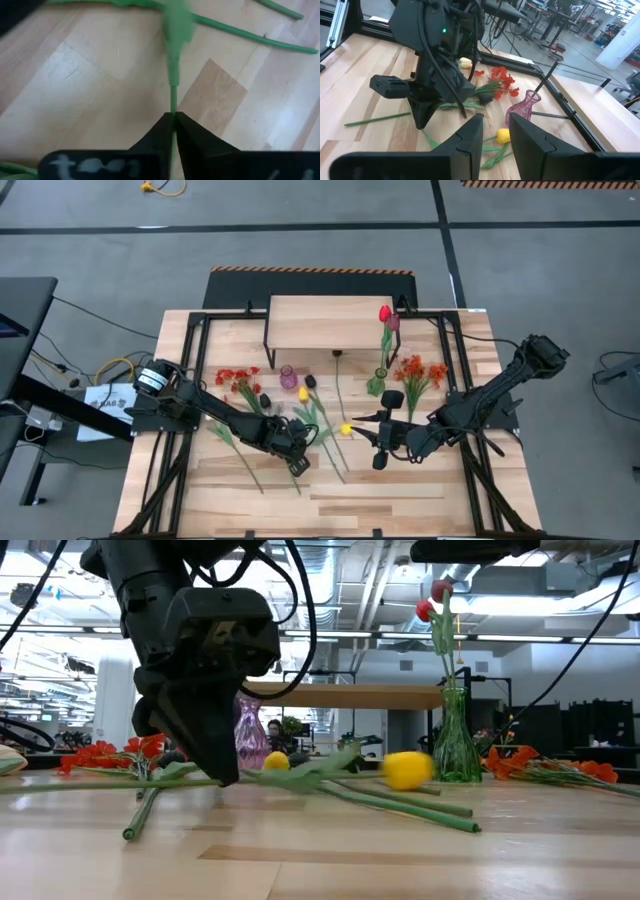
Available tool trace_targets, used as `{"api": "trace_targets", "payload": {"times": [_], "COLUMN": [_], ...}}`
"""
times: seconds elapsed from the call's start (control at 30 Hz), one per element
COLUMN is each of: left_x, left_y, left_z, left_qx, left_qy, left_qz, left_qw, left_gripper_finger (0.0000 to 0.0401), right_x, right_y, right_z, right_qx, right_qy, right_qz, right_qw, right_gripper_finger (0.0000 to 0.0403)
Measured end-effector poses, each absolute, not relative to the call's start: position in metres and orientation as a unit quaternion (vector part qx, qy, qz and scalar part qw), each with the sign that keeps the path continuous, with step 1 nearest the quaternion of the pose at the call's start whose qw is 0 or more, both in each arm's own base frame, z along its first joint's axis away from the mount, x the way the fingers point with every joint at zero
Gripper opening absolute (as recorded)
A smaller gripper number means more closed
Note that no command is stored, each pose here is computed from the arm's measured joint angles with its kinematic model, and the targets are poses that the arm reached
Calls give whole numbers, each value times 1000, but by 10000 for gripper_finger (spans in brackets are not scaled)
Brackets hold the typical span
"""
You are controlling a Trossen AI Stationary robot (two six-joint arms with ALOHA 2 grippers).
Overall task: Pick and place flowers into a vace then onto a shelf
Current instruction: Put the yellow tulip into the green vase
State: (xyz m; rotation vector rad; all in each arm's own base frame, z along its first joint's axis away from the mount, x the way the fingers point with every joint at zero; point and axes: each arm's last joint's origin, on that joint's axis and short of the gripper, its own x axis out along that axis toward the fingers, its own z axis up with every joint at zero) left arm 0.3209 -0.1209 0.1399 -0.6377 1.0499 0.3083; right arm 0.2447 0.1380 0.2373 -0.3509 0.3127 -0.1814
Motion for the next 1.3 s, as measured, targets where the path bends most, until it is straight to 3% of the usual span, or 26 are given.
{"api": "trace_targets", "payload": {"times": [0.33,0.73,0.97,1.3], "left_x": [301,253,238,250], "left_y": [-129,-149,-162,-171], "left_z": [177,254,272,295], "left_qx": [-287,-270,-181,-77], "left_qy": [453,273,159,59], "left_qz": [161,184,225,226], "left_qw": [829,905,944,969], "left_gripper_finger": [4,2,2,2], "right_x": [245,245,246,258], "right_y": [138,138,140,148], "right_z": [237,238,242,252], "right_qx": [-174,-171,-159,-117], "right_qy": [155,151,134,52], "right_qz": [-90,-90,-76,24], "right_qw": [968,969,975,992], "right_gripper_finger": [87,87,87,87]}}
